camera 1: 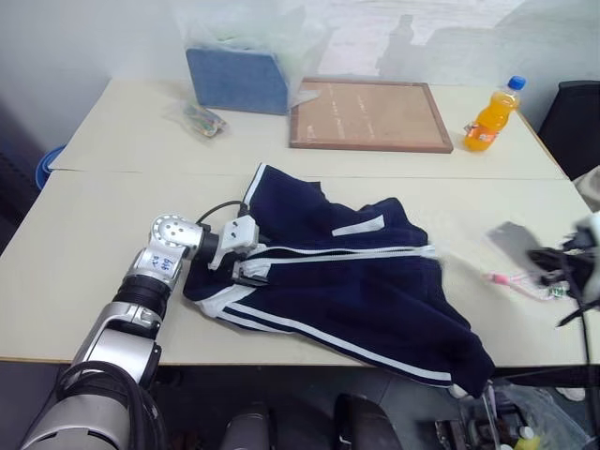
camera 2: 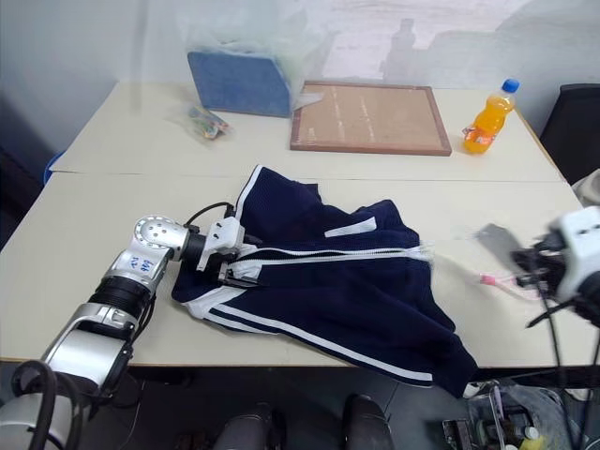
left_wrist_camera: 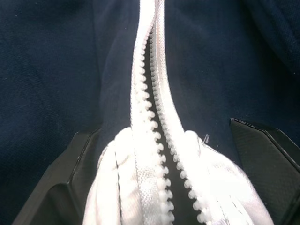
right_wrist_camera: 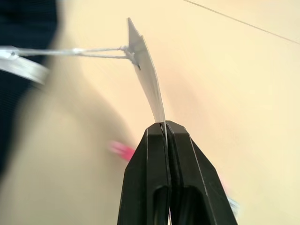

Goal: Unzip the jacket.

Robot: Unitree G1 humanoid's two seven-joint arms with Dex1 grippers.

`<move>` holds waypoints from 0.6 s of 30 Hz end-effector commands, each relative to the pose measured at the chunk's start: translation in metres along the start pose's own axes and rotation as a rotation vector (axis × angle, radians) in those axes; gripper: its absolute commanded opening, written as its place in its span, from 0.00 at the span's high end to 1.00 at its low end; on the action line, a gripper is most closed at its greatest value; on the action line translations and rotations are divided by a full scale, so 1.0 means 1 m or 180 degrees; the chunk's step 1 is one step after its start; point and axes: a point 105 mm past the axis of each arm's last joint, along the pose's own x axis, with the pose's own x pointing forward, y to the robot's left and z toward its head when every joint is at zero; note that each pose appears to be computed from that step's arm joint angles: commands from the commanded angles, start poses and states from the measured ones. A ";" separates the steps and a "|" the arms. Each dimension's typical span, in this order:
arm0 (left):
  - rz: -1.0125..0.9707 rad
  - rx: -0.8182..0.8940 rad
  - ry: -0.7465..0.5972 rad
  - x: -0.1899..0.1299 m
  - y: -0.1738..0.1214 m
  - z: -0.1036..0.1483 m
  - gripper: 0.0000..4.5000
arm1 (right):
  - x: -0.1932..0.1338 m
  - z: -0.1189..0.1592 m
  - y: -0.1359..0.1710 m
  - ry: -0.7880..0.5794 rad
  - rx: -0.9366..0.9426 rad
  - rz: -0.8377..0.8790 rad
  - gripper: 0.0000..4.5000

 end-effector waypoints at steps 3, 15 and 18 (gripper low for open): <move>0.0056 -0.0091 0.0156 -0.010 -0.003 -0.014 0.06 | -0.012 0.015 -0.033 -0.0181 0.0012 -0.0227 0.99; 0.0158 -0.0073 0.0138 -0.018 -0.004 -0.010 0.06 | 0.037 0.047 -0.026 -0.0366 -0.0060 -0.0038 0.99; 0.0161 -0.0073 0.0126 -0.018 -0.004 -0.009 0.06 | 0.033 0.049 -0.047 -0.0380 -0.0004 -0.0244 0.99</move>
